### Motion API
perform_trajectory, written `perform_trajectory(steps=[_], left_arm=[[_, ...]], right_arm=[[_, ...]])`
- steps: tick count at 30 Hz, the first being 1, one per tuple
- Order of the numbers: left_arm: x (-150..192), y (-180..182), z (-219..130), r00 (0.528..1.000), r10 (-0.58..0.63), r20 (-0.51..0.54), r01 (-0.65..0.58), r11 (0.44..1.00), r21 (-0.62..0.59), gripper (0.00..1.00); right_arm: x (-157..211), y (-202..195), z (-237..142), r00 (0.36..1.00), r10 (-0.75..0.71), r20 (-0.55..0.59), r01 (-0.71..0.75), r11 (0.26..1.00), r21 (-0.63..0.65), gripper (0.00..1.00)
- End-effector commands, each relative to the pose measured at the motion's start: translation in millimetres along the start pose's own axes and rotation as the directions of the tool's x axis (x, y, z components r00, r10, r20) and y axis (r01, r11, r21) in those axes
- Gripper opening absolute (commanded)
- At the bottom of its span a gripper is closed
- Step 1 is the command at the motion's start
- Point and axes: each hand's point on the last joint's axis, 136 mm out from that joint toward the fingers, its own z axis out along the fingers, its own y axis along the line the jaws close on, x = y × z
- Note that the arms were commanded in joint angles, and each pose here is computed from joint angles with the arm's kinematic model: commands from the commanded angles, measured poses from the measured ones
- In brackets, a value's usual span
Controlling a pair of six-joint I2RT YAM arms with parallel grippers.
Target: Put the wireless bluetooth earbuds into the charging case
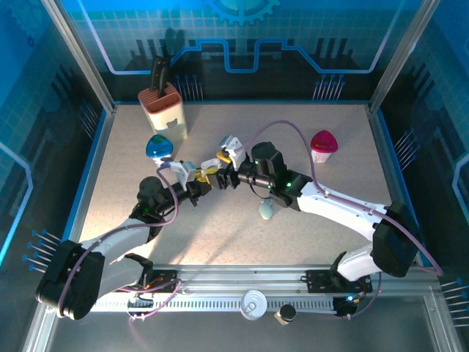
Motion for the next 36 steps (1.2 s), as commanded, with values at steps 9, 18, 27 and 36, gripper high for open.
perform_trajectory(steps=[9,18,27,36], left_arm=[[-25,-8,2,0.996,0.064,0.055,-0.066,0.997,0.037,0.1],[-24,-6,2,0.997,0.065,0.049,-0.066,0.997,0.03,0.1],[-25,-6,1,0.996,0.066,0.053,-0.068,0.997,0.026,0.1],[-27,-8,0,0.996,0.07,0.057,-0.072,0.997,0.029,0.1]], right_arm=[[9,2,17,0.99,-0.113,-0.083,0.117,0.992,0.049,0.76],[8,-6,7,0.988,-0.126,-0.092,0.134,0.986,0.095,0.75],[6,-15,0,0.991,-0.106,-0.079,0.115,0.986,0.121,0.73],[8,-24,-5,0.993,-0.081,-0.082,0.092,0.986,0.137,0.71]])
